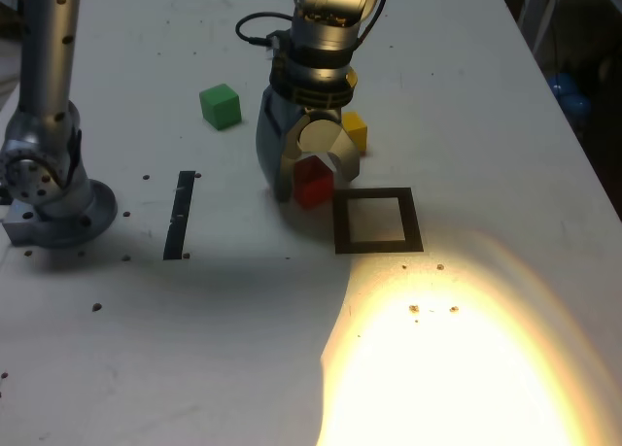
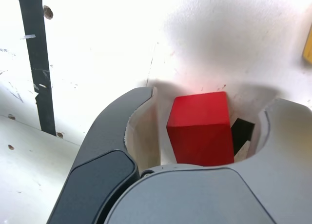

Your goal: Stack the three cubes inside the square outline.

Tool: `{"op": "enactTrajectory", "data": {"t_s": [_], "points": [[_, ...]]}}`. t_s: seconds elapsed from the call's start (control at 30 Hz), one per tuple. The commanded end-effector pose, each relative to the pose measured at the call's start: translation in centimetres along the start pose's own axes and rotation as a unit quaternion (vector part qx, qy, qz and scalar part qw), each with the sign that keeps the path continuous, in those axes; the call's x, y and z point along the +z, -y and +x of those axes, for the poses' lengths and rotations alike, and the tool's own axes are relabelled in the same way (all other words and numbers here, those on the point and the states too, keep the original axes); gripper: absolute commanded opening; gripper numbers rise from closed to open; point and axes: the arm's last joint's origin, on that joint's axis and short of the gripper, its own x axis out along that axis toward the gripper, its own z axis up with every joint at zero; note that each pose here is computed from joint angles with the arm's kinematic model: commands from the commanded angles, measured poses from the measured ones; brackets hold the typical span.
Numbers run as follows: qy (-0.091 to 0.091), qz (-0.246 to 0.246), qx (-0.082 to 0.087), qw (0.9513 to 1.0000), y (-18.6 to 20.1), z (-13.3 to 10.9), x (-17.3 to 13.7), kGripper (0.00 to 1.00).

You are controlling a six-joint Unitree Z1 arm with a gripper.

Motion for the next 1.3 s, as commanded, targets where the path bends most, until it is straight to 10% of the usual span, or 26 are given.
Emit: {"op": "enactTrajectory", "data": {"t_s": [0.0,0.5,0.93,1.27], "points": [[-0.002,-0.003,0.003,1.0000,0.0,0.2,0.0,0.52],[0.001,0.001,-0.001,1.0000,0.1,-0.4,0.1,0.27],[0.052,0.092,-0.007,0.9944,5.2,-4.1,2.1,0.25],[0.047,0.114,0.004,0.9923,7.4,-3.2,4.5,0.25]]}}
